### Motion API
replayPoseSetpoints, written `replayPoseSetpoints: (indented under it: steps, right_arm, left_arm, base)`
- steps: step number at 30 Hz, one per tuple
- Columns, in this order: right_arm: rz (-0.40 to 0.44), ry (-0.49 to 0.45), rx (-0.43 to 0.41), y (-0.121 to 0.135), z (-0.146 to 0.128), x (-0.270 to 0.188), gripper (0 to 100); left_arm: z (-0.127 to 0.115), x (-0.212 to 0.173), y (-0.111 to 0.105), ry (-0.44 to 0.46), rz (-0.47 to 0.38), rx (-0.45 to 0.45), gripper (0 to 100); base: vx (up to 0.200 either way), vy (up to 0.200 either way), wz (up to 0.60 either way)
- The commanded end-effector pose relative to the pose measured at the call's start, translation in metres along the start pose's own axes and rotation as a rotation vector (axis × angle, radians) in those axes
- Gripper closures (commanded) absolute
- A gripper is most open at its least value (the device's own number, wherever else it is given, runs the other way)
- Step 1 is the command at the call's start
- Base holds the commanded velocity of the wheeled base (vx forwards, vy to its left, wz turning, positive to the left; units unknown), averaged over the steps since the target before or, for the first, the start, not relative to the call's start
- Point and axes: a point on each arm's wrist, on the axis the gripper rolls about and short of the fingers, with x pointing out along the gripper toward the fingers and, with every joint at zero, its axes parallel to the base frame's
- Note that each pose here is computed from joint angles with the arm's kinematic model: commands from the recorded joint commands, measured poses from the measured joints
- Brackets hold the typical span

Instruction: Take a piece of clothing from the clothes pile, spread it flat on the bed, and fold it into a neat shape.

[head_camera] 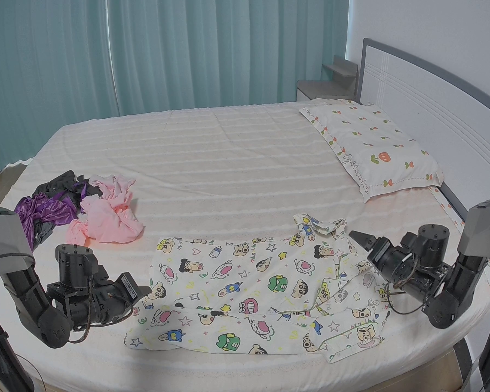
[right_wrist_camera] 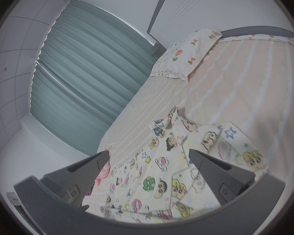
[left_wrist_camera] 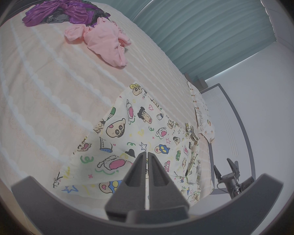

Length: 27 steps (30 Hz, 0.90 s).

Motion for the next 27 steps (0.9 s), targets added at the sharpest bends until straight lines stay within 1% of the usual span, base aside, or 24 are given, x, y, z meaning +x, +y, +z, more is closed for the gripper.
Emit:
replayPoseSetpoints:
  steps: [1,7,10,12,16,24,25,26,27]
  right_arm:
    - [-0.037,0.038,-0.002,-0.003,-0.001,0.063,0]
    - [-0.097,0.097,0.0,-0.009,-0.007,0.102,0]
    - [-0.106,0.11,-0.006,-0.008,-0.008,0.113,0]
    - [-0.115,0.138,-0.012,-0.007,-0.017,0.122,0]
    - [-0.109,0.154,-0.02,-0.007,-0.027,0.136,0]
    - [-0.121,0.154,-0.037,-0.011,-0.032,0.161,0]
    - [-0.135,0.128,-0.046,-0.013,-0.026,0.169,0]
    - [-0.135,0.128,-0.046,-0.013,-0.026,0.169,0]
    - [-0.141,0.1,-0.043,-0.014,-0.02,0.174,0]
  left_arm:
    - [-0.001,-0.001,0.002,0.003,0.005,-0.008,100]
    - [-0.002,-0.002,0.005,0.003,0.017,-0.014,100]
    - [-0.002,-0.002,0.006,0.005,0.02,-0.015,100]
    - [-0.002,-0.002,0.006,0.005,0.021,-0.016,100]
    - [-0.001,-0.002,0.007,0.0,0.025,-0.019,100]
    - [0.002,-0.003,0.01,-0.01,0.032,-0.029,100]
    - [0.003,-0.003,0.01,-0.012,0.034,-0.031,100]
    - [0.003,-0.003,0.01,-0.012,0.034,-0.031,100]
    - [0.003,-0.003,0.01,-0.012,0.034,-0.031,100]
  base:
    - [0.0,0.0,0.0]
    - [0.0,0.0,0.0]
    - [0.0,0.0,0.0]
    - [0.0,0.0,0.0]
    - [0.0,0.0,0.0]
    - [0.0,0.0,0.0]
    - [0.0,0.0,0.0]
    - [0.0,0.0,0.0]
    - [0.0,0.0,0.0]
